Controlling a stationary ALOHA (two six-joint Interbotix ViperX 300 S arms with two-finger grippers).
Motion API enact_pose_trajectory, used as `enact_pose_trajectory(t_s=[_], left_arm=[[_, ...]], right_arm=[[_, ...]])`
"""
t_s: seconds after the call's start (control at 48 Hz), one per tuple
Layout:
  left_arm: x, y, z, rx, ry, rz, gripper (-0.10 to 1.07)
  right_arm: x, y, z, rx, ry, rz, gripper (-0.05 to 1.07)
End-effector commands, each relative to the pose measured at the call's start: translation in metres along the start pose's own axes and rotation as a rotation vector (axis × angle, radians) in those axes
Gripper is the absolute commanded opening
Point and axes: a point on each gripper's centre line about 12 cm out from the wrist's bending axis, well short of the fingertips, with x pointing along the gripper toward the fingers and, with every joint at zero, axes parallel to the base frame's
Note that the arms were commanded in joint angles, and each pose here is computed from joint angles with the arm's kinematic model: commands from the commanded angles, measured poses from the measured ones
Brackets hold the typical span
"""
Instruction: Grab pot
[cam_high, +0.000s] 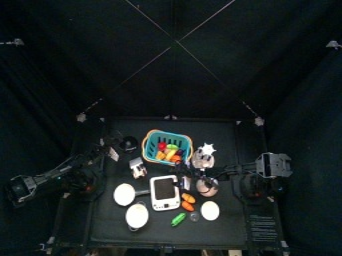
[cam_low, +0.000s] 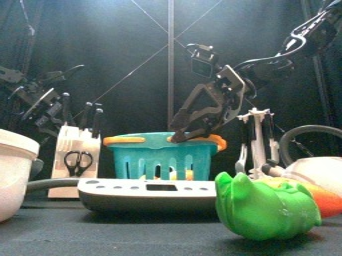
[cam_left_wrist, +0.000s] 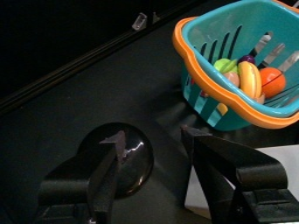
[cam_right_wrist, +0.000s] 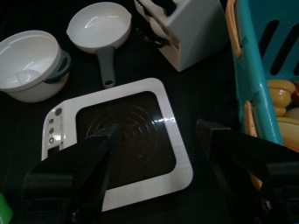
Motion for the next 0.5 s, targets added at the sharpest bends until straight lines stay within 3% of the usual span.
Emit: enact_pose_trajectory(t_s=[0.0,0.292,0.479], left_arm=[[0.0,0.0,0.005,0.001,-0.015,0.0,0.89],[-0.016,-0.01,0.009,0.018,-0.033,-0.05,0.89],[-0.034,-0.039,0.002,0.09,0.024,-0.196,0.89]], right_arm=[[-0.001,-0.001,0.017,-0.004,-0.047,-0.001,1.0],[0.0,0.003,0.023,-0.007,-0.054,0.008,1.0],[0.007,0.025,0.032,-0.027,-0.064,0.054,1.0]])
